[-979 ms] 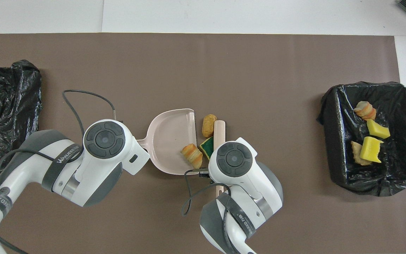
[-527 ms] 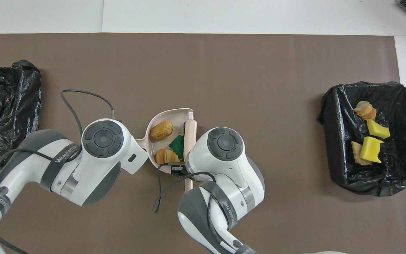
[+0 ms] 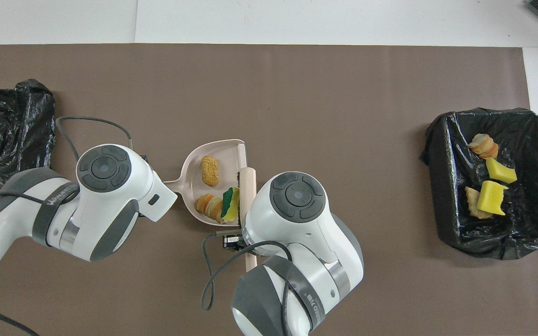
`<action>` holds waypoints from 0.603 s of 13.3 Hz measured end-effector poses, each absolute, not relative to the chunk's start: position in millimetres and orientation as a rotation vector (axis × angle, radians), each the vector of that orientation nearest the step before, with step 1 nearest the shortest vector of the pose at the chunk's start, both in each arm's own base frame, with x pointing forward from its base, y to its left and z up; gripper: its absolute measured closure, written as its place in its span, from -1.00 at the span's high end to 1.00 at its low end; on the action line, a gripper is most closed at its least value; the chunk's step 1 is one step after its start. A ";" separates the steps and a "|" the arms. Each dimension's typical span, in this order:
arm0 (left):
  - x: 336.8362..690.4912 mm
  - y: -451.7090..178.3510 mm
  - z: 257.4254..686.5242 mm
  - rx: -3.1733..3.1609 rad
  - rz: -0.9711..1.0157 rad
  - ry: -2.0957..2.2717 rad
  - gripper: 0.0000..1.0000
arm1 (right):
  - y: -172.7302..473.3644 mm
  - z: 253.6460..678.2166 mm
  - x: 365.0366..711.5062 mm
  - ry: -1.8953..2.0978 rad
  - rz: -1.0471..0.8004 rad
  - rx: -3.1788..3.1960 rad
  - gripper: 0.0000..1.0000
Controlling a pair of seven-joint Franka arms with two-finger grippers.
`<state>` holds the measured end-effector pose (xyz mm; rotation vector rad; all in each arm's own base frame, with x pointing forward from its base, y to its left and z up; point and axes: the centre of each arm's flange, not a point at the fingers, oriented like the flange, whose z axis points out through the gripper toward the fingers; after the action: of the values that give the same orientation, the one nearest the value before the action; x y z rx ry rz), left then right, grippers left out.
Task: Sweep and dump trash in bin
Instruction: 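Brush the remaining pieces into the dustpan with the right gripper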
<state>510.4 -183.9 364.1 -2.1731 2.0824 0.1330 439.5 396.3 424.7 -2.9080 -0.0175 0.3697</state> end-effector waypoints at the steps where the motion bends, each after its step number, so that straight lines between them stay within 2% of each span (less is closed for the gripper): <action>1: 512.3 -180.3 362.8 -2.177 0.131 2.090 -0.37 | 396.0 428.0 438.9 -0.019 0.363 -2.907 -0.50; 6: 515.0 -177.0 361.3 -2.202 0.116 2.095 -0.37 | 394.0 451.0 440.8 -0.012 0.313 -2.895 -0.50; 8: 518.8 -170.1 362.6 -2.226 0.089 2.112 -0.37 | 388.8 457.6 437.9 -0.018 0.349 -2.917 -0.50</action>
<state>518.8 -170.1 362.6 -2.2260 2.1118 0.0894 437.9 388.8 457.6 -2.9173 -0.0180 0.3487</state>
